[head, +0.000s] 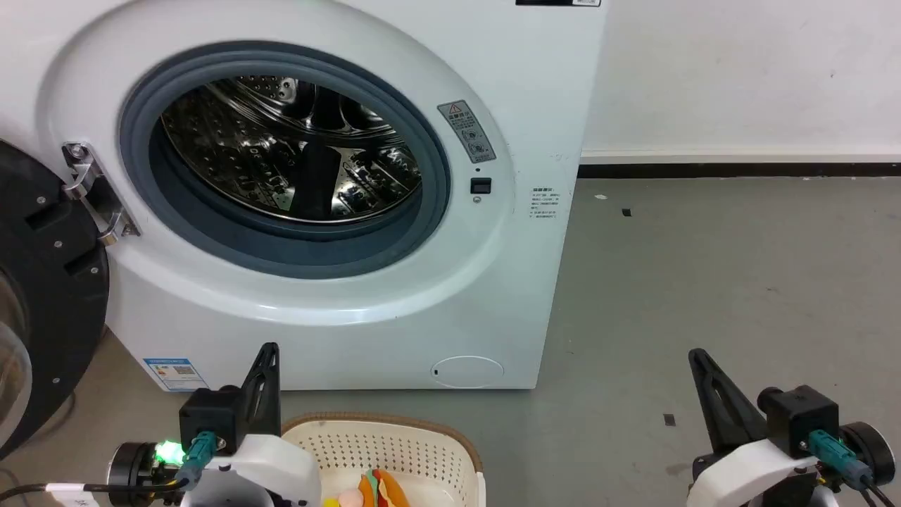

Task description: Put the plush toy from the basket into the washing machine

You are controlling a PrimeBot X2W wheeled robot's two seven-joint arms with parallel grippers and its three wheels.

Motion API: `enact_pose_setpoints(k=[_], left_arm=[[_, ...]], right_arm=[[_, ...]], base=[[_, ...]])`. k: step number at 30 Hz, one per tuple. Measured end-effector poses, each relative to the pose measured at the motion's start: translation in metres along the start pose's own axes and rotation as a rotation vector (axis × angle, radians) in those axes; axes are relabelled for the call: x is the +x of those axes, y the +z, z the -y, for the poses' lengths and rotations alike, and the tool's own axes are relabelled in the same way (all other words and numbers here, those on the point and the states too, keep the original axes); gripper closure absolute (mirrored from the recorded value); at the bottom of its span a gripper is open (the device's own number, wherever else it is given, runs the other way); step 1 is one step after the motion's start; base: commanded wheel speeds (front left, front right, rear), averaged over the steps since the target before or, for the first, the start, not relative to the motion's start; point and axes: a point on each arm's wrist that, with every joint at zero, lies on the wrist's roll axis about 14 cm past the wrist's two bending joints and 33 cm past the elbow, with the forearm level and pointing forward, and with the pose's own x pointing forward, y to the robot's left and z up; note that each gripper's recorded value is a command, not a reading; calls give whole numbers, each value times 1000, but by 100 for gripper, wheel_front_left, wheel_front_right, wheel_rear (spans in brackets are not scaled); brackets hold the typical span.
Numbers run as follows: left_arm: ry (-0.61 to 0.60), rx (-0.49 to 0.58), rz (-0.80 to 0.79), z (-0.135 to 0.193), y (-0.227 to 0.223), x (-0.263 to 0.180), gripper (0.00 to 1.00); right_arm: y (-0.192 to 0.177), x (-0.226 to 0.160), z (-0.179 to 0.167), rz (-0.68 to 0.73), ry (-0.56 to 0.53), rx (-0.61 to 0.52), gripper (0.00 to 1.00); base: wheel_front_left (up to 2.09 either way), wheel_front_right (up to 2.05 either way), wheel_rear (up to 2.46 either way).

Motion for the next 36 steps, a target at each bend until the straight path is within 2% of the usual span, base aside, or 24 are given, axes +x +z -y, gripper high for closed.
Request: enact_pose_setpoints(k=[10,11,24,36], left_arm=[[0,0,0,0,0,0,100],[0,0,0,0,0,0,0],[-16,-1,0,6,-3,1,0],[-41,-36,-52,16,-24,3,0]], right_arm=[[0,0,0,0,0,0,100],[0,0,0,0,0,1,0],[0,0,2,10,-6,9,0],[-1,2,6,19,-17,10,0]], base=[[0,0,0],[0,0,0],[0,0,0],[0,0,0]])
